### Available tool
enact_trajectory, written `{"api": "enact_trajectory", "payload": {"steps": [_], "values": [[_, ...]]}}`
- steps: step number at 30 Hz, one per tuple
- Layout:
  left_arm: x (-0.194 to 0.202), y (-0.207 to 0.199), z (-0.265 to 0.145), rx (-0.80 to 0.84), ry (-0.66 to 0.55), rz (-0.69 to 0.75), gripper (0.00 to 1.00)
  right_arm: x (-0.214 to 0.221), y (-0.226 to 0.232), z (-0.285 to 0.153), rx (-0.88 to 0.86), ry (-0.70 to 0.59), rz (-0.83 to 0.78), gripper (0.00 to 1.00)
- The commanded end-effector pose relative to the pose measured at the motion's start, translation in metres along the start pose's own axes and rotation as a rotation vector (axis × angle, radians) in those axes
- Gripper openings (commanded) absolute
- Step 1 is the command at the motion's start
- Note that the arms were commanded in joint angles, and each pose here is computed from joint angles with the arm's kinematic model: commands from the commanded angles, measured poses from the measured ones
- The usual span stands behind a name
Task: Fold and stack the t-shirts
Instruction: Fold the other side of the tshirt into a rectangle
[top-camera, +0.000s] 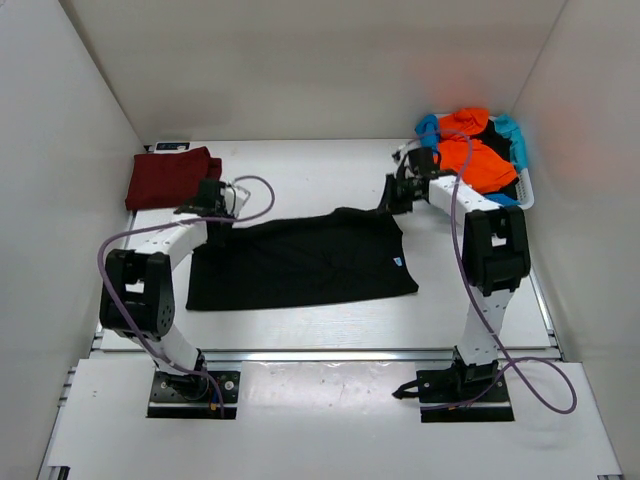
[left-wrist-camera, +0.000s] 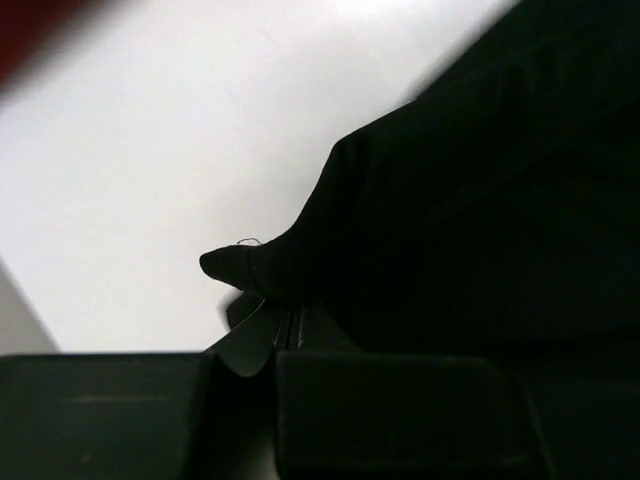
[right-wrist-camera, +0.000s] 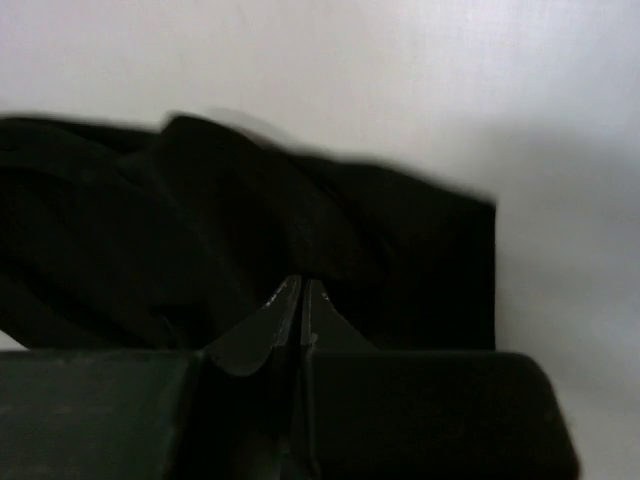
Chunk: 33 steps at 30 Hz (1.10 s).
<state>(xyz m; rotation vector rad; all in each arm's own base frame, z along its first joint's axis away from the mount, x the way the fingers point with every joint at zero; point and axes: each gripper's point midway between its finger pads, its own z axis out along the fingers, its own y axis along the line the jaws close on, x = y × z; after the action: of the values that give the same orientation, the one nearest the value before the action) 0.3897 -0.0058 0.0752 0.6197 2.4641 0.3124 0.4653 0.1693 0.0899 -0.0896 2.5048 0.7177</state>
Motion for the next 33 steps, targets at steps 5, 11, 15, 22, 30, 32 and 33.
{"api": "enact_trajectory", "payload": {"steps": [5,11,15,22,30,32,33], "values": [[0.038,-0.009,-0.011,0.003,0.04,0.004,0.0,0.056,0.011,-0.038,-0.049,0.013,-0.054,0.0],[0.048,-0.004,-0.016,-0.007,0.027,0.044,0.0,0.103,0.018,-0.03,-0.068,0.093,-0.051,0.0],[0.055,-0.001,-0.015,-0.044,0.027,0.023,0.0,0.106,0.013,-0.029,-0.051,0.095,-0.027,0.0],[0.056,0.0,-0.015,-0.043,0.023,0.026,0.0,0.106,0.003,-0.031,-0.042,0.098,-0.01,0.0],[0.078,-0.022,-0.017,0.022,0.08,0.097,0.12,0.133,0.011,-0.027,-0.073,0.164,-0.021,0.21],[0.079,-0.029,-0.021,0.052,0.095,0.087,0.35,0.133,0.012,-0.029,-0.081,0.168,-0.027,0.3],[0.083,-0.029,-0.024,0.059,0.107,0.076,0.39,0.133,0.013,-0.03,-0.079,0.167,-0.033,0.34]]}}
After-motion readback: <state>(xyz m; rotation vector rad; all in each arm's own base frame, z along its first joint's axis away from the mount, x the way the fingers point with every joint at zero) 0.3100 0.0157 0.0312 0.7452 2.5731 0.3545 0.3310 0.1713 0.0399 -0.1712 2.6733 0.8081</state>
